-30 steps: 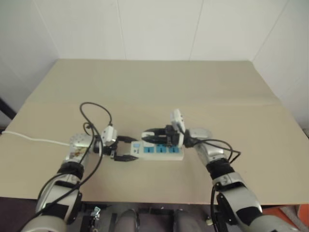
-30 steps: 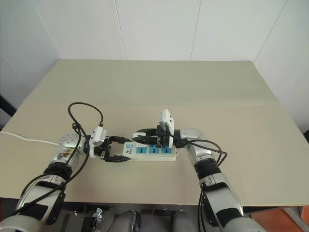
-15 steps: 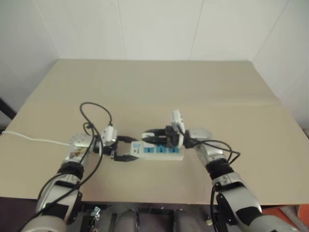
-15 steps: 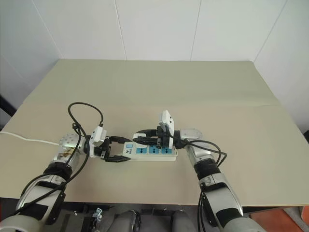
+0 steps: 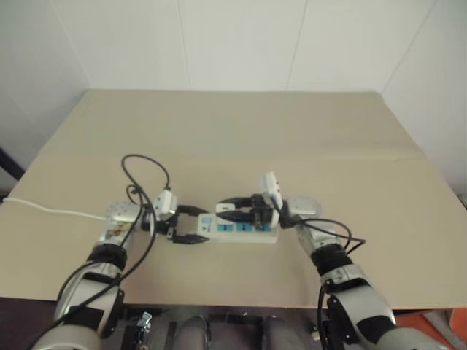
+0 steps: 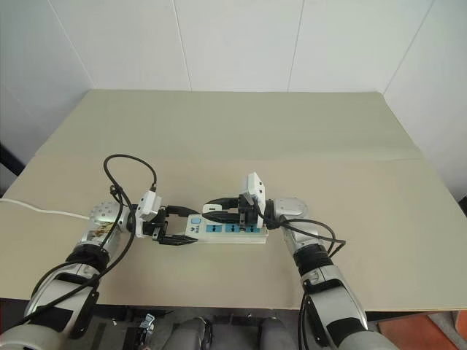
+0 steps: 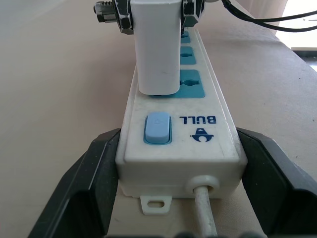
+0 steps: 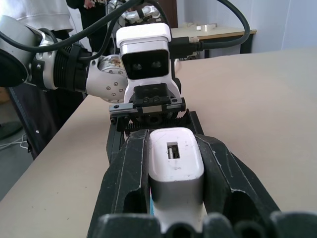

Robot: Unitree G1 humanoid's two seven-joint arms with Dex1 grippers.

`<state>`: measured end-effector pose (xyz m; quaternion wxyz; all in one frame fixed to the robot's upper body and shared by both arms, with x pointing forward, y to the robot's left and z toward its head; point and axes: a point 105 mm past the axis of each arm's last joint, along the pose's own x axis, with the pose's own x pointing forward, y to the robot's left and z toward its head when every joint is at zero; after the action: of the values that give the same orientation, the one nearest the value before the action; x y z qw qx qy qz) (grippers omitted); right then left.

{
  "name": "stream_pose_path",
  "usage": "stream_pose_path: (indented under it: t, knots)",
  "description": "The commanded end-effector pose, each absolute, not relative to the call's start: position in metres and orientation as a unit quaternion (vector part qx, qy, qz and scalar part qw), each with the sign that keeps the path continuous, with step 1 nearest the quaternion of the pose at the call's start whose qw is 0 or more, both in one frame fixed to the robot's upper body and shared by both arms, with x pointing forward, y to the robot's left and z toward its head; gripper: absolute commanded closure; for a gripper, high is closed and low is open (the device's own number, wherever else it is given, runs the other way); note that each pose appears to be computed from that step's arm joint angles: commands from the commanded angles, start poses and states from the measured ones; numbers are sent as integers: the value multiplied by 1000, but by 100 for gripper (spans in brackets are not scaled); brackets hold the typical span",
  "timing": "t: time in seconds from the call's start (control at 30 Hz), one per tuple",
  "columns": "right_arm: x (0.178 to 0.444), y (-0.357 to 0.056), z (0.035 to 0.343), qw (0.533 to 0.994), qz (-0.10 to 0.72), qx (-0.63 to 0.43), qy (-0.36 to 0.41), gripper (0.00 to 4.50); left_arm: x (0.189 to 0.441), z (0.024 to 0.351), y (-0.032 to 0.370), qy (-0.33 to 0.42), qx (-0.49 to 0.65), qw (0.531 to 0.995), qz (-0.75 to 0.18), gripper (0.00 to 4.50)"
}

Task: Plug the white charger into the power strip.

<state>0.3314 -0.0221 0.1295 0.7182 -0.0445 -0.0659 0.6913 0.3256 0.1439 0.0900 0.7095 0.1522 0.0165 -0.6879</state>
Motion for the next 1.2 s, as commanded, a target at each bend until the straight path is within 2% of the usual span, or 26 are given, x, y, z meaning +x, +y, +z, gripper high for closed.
stream_pose_path:
  t: [0.03, 0.3, 0.67, 0.87, 0.93, 0.97, 1.2]
  knots:
    - [330, -22, 111, 716, 694, -62, -31, 332, 321, 81, 146, 42, 157, 701, -694, 128]
    - [331, -21, 97, 717, 692, -79, 2, 332, 321, 80, 147, 44, 157, 701, -694, 128]
    - [336, -22, 101, 726, 686, -53, 14, 332, 320, 80, 147, 42, 156, 702, -694, 128]
    - [335, -22, 108, 726, 684, -64, -23, 332, 321, 80, 147, 41, 156, 702, -694, 128]
    - [334, -22, 111, 725, 685, -66, -35, 261, 321, 80, 147, 41, 156, 702, -694, 128]
    - [334, -22, 112, 726, 683, -72, -43, 245, 321, 80, 147, 41, 156, 702, -693, 128]
    - [333, -24, 114, 721, 687, -73, -53, 5, 321, 80, 148, 40, 156, 704, -692, 128]
